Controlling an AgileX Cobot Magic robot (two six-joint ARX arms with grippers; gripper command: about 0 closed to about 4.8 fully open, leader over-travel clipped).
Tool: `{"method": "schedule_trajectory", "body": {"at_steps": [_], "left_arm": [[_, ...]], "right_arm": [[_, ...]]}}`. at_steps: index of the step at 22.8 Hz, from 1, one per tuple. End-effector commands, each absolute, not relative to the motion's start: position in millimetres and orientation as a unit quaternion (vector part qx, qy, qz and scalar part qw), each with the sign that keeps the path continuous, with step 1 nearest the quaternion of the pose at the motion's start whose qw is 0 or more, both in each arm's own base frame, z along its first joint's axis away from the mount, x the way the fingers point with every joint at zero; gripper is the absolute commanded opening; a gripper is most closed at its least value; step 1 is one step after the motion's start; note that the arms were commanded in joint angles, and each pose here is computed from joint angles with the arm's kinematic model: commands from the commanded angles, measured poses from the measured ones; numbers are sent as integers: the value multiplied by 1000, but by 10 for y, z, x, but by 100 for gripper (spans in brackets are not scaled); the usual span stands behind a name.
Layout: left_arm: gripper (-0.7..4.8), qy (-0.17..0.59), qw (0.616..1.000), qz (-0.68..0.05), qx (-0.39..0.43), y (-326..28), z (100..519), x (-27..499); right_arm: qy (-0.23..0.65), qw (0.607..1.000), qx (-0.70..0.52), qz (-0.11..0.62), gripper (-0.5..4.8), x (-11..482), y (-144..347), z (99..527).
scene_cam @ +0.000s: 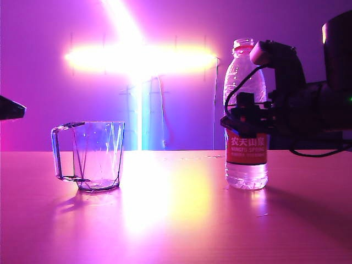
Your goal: Pick up the mineral water bottle on the table and pour water into the mug until it's half full.
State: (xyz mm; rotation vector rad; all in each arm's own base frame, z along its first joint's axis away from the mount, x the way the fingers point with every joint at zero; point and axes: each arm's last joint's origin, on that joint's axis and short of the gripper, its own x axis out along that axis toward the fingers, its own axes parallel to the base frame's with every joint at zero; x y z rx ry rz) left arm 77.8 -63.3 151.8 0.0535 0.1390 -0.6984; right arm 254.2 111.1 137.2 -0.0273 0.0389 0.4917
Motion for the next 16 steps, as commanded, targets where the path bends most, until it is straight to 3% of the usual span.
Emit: {"method": "schedule_trajectory", "body": {"at_steps": [1, 10, 16], "left_arm": [[-2, 61, 937, -342, 22, -634, 1543, 779], [-2, 57, 956, -287, 17, -536, 1551, 843], [-2, 38, 964, -261, 11, -480, 1583, 852]], "right_arm": [[-4, 970, -15, 243, 260, 2566, 1123, 1438], [-57, 967, -64, 240, 260, 2566, 1125, 1680], [-38, 943, -178, 277, 260, 2810, 1400, 1951]]}}
